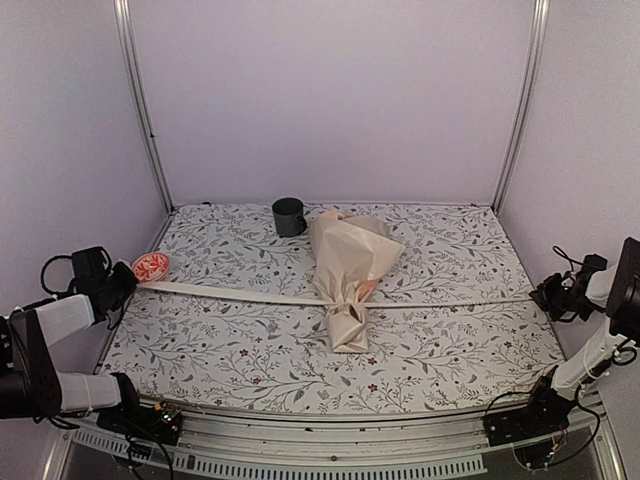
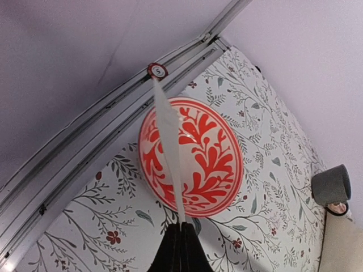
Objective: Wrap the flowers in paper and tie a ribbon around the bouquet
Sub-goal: Cross the half-tied ribbon over the folded bouquet.
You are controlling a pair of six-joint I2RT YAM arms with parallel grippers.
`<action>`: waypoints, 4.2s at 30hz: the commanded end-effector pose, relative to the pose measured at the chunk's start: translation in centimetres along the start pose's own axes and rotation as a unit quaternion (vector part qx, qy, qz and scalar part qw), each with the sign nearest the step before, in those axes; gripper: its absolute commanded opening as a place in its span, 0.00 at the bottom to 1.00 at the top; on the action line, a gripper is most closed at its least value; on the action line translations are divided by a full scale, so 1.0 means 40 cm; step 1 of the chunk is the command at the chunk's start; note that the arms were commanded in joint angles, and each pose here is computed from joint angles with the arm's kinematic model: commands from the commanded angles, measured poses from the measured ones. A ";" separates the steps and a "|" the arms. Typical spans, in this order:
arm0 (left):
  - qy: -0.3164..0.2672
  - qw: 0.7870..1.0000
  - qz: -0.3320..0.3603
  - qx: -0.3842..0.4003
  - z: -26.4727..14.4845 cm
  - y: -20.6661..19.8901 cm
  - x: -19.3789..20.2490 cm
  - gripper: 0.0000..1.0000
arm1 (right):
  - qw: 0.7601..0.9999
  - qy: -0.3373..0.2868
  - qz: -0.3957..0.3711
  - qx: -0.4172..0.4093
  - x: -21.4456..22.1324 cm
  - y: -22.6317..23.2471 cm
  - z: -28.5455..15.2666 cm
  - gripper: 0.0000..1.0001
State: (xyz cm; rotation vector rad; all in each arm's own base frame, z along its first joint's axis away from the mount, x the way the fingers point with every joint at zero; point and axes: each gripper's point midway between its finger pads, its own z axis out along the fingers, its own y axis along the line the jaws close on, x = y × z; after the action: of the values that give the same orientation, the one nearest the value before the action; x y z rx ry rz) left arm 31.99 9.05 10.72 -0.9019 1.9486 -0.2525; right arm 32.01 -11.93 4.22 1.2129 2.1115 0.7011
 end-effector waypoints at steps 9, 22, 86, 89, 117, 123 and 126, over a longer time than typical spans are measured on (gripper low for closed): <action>-0.061 0.957 0.174 0.222 -0.212 -0.605 0.051 0.00 | 0.964 0.053 -0.252 -0.072 0.274 0.371 0.027 0.00; -0.115 0.926 0.260 0.248 -0.351 -0.761 0.048 0.00 | 0.919 0.135 -0.353 -0.113 0.531 0.477 -0.067 0.00; -0.118 0.681 0.302 0.657 -0.844 -1.006 0.039 0.00 | 0.603 0.294 -0.636 -0.382 1.064 0.763 -0.264 0.98; -0.112 0.642 0.314 0.690 -0.887 -1.016 0.052 0.00 | 0.527 0.337 -0.634 -0.454 1.147 0.849 -0.268 0.91; -0.086 0.695 0.262 0.664 -0.757 -1.136 0.011 0.00 | 0.606 0.163 -0.645 -0.435 1.311 0.874 -0.002 0.76; -0.085 0.693 0.260 0.667 -0.756 -1.139 0.012 0.00 | 0.632 0.146 -0.646 -0.402 1.303 0.863 0.046 0.50; -0.086 0.702 0.259 0.658 -0.743 -1.137 0.006 0.00 | 0.631 0.158 -0.641 -0.408 1.306 0.853 0.031 0.33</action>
State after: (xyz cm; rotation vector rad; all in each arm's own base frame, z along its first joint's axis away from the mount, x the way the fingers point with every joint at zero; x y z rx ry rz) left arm 29.17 -29.35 48.54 0.5865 1.2535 -1.0059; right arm 30.99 49.35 13.93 -1.0128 1.8565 0.9230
